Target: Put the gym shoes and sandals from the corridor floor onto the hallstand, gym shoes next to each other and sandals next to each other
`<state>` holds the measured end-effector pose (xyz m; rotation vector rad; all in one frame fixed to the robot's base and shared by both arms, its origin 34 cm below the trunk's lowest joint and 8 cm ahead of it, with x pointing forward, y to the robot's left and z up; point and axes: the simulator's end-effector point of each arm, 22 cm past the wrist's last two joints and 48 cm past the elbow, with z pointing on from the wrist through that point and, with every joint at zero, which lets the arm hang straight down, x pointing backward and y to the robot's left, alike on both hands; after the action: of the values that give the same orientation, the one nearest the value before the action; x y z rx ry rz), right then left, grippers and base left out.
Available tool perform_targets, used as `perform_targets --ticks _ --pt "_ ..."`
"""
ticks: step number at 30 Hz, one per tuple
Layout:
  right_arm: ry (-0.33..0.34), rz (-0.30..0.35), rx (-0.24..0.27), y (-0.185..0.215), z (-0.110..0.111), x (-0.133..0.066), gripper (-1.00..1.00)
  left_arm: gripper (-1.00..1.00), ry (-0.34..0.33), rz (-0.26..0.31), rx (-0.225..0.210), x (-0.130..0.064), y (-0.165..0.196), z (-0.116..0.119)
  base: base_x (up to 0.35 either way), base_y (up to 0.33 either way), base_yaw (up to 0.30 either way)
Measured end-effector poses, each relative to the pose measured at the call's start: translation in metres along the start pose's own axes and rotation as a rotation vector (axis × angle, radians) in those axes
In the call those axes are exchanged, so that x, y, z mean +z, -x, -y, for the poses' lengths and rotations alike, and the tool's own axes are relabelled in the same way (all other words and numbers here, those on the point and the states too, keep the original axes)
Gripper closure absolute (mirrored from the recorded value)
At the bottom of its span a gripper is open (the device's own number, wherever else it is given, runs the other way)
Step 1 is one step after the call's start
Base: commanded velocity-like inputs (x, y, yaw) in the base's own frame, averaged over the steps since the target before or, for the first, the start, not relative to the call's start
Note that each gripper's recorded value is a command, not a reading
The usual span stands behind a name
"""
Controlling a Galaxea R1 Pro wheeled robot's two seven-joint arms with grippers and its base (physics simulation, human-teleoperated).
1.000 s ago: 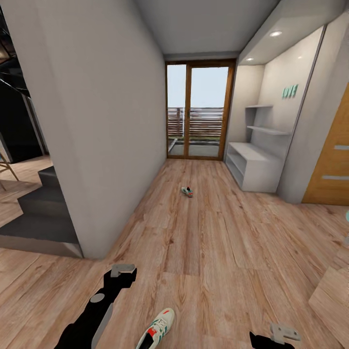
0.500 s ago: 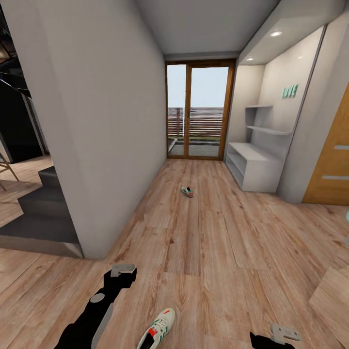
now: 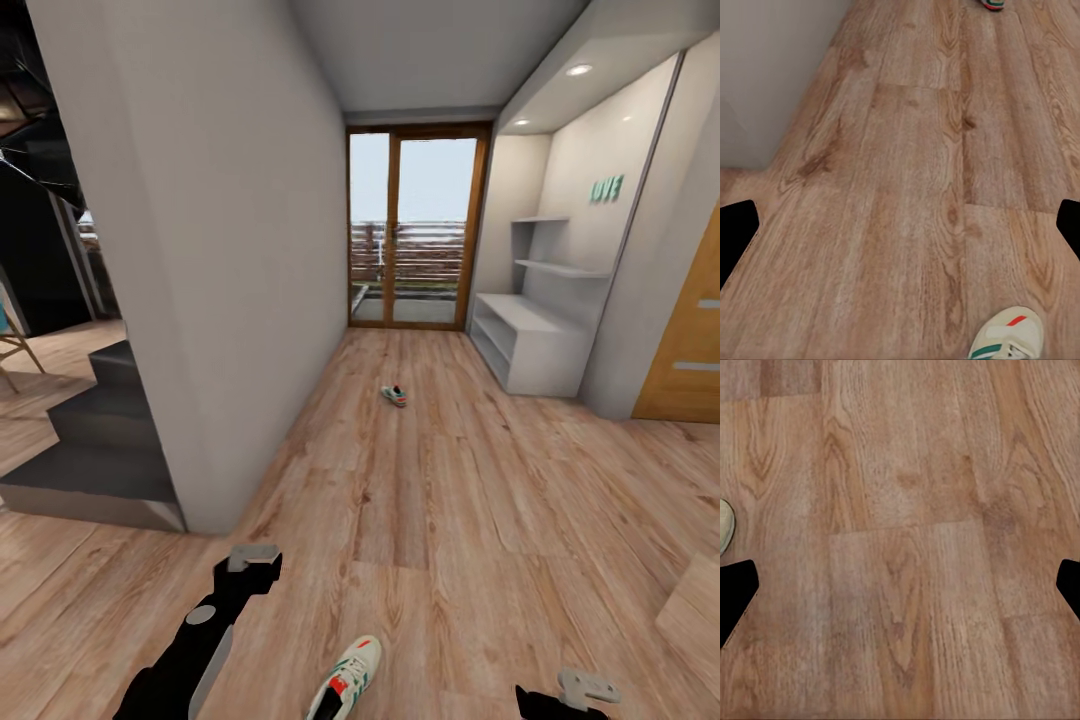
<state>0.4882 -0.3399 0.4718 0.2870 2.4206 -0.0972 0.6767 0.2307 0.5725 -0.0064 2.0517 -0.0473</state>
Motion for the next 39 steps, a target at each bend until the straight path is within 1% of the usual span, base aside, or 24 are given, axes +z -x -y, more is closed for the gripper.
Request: perform_targets --ticks 11,21,29,39 --pt "0.0 0.0 -0.001 -0.0002 0.0001 0.0001 -1.0 -1.0 0.0 0.0 0.001 0.0 0.0 0.0002 0.0 0.305 -0.002" --pt "0.0 0.002 -0.001 0.0008 0.0 -0.0003 -1.0 -1.0 0.0 0.002 0.0 -0.0004 0.0013 0.0 0.0 0.309 -0.137" --pt "0.0 0.005 -0.001 0.0014 0.0 -0.0003 -1.0 -1.0 0.001 0.003 0.0 -0.0005 0.0015 -0.0003 0.013 0.309 -0.011" --pt "0.001 0.006 0.0 0.002 -0.0008 -0.0006 -1.0 -1.0 0.001 0.003 0.0 -0.0006 0.0016 -0.0003 0.085 0.305 0.0"
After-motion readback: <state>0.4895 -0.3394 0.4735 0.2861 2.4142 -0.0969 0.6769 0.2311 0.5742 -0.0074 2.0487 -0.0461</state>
